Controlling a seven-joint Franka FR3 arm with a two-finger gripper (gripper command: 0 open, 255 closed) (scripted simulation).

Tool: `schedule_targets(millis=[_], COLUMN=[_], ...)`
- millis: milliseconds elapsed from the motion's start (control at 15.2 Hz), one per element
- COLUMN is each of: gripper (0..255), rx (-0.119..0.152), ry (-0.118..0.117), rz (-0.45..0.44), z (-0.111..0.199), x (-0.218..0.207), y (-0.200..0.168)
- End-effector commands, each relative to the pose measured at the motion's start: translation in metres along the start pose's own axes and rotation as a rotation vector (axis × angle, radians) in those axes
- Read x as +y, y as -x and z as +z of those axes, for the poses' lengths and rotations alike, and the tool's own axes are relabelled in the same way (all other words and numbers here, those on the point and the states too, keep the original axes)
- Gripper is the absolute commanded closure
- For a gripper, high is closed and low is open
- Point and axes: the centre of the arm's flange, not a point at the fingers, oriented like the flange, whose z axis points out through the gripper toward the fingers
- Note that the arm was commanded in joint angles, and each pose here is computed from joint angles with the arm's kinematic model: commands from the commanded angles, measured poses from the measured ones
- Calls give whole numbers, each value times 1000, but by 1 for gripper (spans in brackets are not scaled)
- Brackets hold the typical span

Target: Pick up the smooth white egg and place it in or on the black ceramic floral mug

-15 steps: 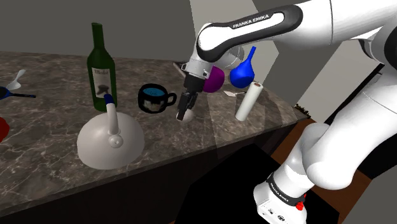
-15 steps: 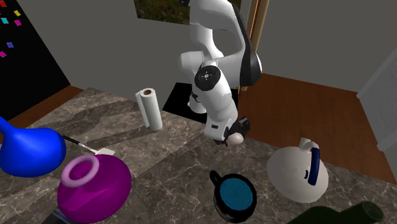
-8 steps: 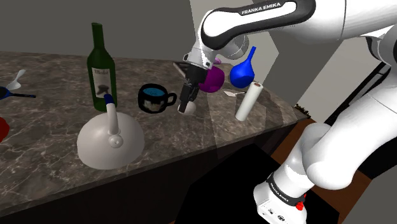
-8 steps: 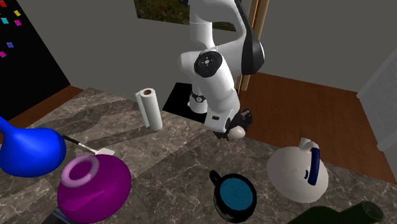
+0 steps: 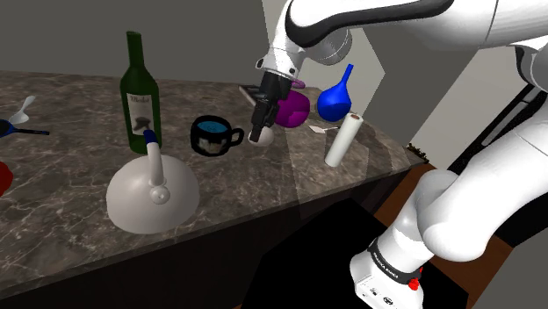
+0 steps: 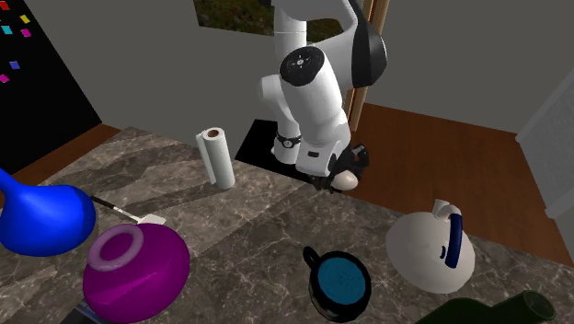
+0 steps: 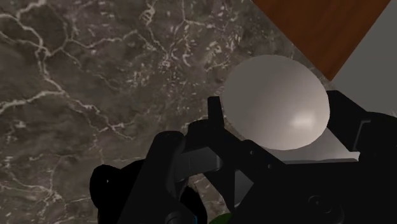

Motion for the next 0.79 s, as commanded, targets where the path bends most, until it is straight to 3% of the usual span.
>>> schedule_targets(millis=[0,198,726], gripper=[255,255,255], rx=[0,0,0], ry=[0,0,0], rz=[0,0,0], z=[-10,-22,-42], x=[-5,-10,34], y=[0,0,-94])
